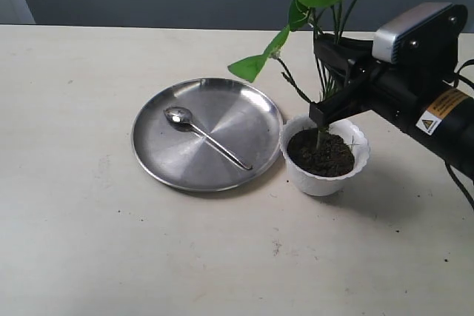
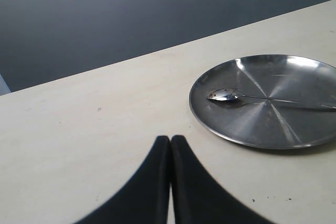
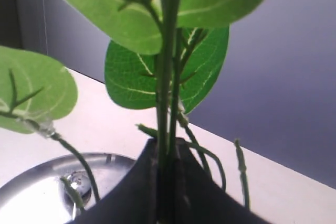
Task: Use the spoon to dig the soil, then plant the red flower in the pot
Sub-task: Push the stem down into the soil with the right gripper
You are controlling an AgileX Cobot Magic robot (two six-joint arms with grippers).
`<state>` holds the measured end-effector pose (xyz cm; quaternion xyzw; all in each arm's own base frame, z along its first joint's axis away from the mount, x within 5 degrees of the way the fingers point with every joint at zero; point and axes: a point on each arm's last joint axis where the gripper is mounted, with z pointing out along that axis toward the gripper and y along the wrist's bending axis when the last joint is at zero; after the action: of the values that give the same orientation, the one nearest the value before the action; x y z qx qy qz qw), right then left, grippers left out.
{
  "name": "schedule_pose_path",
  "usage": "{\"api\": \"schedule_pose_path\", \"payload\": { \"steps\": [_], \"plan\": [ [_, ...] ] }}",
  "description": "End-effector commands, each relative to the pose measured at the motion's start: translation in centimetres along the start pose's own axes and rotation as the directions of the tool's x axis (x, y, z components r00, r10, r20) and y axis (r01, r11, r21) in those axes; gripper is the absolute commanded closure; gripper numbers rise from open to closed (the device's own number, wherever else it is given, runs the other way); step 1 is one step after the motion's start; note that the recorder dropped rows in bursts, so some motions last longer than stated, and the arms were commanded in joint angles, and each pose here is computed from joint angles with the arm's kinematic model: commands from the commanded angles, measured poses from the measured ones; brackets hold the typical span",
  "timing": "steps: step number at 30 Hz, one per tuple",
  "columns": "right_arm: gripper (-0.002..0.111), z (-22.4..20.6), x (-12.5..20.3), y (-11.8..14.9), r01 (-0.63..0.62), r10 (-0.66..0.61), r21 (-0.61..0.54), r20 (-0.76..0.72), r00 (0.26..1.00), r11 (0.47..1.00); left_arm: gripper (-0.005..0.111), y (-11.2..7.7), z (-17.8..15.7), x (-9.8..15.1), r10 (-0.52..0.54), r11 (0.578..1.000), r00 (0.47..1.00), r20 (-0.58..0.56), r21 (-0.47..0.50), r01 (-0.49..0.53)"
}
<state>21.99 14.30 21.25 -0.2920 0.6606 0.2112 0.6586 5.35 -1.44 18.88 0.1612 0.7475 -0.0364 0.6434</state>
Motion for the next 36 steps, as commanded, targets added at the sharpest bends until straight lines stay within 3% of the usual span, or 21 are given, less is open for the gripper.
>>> {"api": "schedule_pose_path", "payload": {
  "steps": [1,17,28,32,36],
  "plan": [
    [0.109,0.2,1.0,-0.1,0.011,-0.01,0.017,-0.039,0.999,1.0,0.106,0.0,0.0,-0.3,-0.002,1.0,1.0,0.018,0.002,0.002],
    [0.109,1.4,7.9,0.3,-0.036,0.033,-0.002,-0.321,0.946,0.999,0.106,0.0,0.0,-0.3,-0.002,1.0,1.0,0.018,0.002,0.002],
    [0.109,1.0,8.6,0.6,-0.035,0.024,-0.023,-0.38,0.925,0.999,0.106,0.0,0.0,-0.3,-0.002,1.0,1.0,0.018,0.002,0.002],
    [0.109,-0.1,8.2,1.1,-0.044,0.032,-0.037,-0.276,0.961,0.998,0.106,0.0,0.0,-0.3,-0.002,1.0,1.0,0.018,0.002,0.002],
    [0.109,-0.7,8.3,1.2,-0.032,0.02,-0.04,-0.26,0.965,0.999,0.106,0.0,0.0,-0.3,-0.002,1.0,1.0,0.018,0.002,0.002]
  ]
}}
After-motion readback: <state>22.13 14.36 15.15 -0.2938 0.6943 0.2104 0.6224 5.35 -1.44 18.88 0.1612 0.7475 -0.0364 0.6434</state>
